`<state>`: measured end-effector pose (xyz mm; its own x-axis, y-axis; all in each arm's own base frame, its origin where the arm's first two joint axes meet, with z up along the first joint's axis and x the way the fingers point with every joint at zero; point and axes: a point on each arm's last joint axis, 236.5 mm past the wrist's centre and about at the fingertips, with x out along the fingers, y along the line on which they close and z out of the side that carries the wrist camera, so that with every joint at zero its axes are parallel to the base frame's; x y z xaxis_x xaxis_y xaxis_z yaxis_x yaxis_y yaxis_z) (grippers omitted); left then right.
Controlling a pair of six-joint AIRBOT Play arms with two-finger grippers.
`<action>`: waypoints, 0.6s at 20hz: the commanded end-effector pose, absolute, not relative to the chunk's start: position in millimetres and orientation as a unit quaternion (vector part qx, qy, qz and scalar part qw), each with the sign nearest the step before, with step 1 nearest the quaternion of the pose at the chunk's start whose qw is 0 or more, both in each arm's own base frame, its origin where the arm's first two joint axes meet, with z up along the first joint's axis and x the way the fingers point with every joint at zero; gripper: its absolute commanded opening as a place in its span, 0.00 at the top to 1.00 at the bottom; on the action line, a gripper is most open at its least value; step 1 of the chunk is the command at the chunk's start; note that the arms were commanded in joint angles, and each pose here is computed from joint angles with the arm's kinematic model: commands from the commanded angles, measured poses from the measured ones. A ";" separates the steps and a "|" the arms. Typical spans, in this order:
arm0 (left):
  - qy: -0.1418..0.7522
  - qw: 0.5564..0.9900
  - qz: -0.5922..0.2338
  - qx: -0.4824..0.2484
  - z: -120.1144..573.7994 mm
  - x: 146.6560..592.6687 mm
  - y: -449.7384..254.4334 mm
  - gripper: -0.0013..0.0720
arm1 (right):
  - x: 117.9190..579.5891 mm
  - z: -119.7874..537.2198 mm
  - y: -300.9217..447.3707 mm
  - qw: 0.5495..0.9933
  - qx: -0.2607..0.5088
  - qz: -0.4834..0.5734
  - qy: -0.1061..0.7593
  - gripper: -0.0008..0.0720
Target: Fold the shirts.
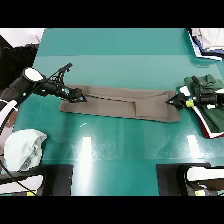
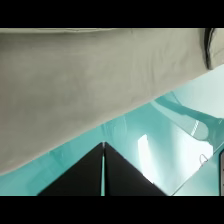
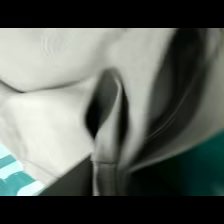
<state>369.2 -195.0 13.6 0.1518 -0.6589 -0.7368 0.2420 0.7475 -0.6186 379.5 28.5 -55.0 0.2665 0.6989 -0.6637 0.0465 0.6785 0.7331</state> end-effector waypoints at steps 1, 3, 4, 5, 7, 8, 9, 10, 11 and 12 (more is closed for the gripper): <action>0.572 0.741 -0.299 -0.186 13.5 373.1 -194.7 0.95 | 393.5 -38.8 37.1 0.736 0.310 0.247 0.549 0.91; 0.572 0.743 -0.298 -0.180 12.0 372.4 -200.4 0.95 | 397.1 -30.2 39.5 0.738 0.303 0.257 0.546 0.97; 0.567 0.748 -0.295 -0.179 11.6 374.9 -205.7 0.95 | 396.3 -24.6 44.2 0.734 0.299 0.269 0.547 0.97; 0.556 0.757 -0.295 -0.176 12.6 379.5 -213.0 0.95 | 395.4 -17.6 47.9 0.729 0.297 0.279 0.549 0.97; 0.527 0.777 -0.298 -0.171 18.8 392.9 -235.7 0.95 | 397.9 4.7 56.4 0.717 0.302 0.292 0.556 0.97; 0.520 0.780 -0.307 -0.163 22.0 397.5 -249.2 0.95 | 401.8 20.5 62.2 0.715 0.298 0.300 0.556 0.97; 0.517 0.778 -0.321 -0.155 23.8 401.0 -264.7 0.95 | 405.7 37.2 70.3 0.714 0.290 0.312 0.555 0.97; 0.517 0.774 -0.335 -0.147 23.2 405.4 -282.1 0.95 | 410.2 56.8 81.0 0.715 0.279 0.323 0.554 0.97; 0.516 0.772 -0.345 -0.140 21.2 410.8 -298.1 0.95 | 413.2 75.2 92.1 0.715 0.270 0.333 0.552 0.97; 0.516 0.768 -0.355 -0.135 16.5 417.1 -314.6 0.95 | 417.0 94.7 106.2 0.718 0.257 0.345 0.547 0.97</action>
